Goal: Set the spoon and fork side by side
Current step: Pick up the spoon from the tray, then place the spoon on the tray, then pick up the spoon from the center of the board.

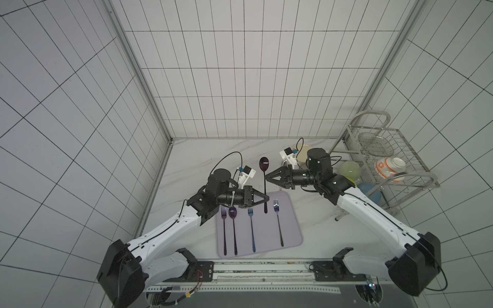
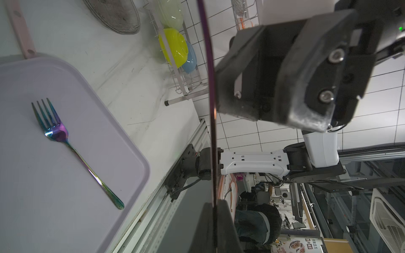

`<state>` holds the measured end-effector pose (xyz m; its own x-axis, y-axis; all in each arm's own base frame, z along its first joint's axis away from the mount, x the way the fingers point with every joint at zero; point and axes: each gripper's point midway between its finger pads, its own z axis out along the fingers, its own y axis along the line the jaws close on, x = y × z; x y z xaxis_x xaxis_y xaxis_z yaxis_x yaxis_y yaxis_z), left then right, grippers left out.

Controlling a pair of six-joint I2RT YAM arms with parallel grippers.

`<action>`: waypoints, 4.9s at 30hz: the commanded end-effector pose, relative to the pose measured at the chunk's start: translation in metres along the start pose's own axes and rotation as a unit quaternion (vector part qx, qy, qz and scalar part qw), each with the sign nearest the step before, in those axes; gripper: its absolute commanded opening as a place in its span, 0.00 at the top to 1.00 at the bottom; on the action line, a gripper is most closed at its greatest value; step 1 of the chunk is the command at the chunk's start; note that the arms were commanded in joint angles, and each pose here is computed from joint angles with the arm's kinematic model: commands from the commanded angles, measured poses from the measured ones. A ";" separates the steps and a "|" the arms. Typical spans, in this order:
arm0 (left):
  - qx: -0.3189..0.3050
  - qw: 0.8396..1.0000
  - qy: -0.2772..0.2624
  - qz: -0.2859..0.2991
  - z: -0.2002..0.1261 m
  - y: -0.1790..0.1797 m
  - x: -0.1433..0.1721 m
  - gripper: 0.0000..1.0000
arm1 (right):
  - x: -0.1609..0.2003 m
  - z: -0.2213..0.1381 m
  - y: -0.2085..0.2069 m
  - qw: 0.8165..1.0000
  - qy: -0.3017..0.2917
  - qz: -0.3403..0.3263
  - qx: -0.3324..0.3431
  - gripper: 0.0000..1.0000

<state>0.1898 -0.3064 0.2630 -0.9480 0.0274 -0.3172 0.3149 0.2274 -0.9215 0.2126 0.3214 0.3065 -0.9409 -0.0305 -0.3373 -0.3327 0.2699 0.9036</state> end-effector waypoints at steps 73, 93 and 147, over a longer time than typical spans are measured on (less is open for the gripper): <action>-0.318 0.935 -0.157 0.021 -0.143 0.080 0.016 0.09 | 0.134 0.077 -0.204 0.984 0.115 0.027 0.131 1.00; -0.322 0.933 -0.161 0.019 -0.145 0.082 0.016 0.07 | 0.151 0.078 -0.238 0.970 0.152 0.046 0.183 0.98; -0.369 0.923 -0.091 -0.056 -0.118 0.120 -0.010 0.02 | -0.078 -0.054 -0.270 0.839 0.045 0.034 0.541 0.36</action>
<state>0.2273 -0.1620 0.1763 -0.9268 -0.1897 -0.3242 0.0304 0.8224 -0.5682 0.3630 0.2074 0.1068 -0.9664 -0.0313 -0.2551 -0.0855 0.9752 0.2042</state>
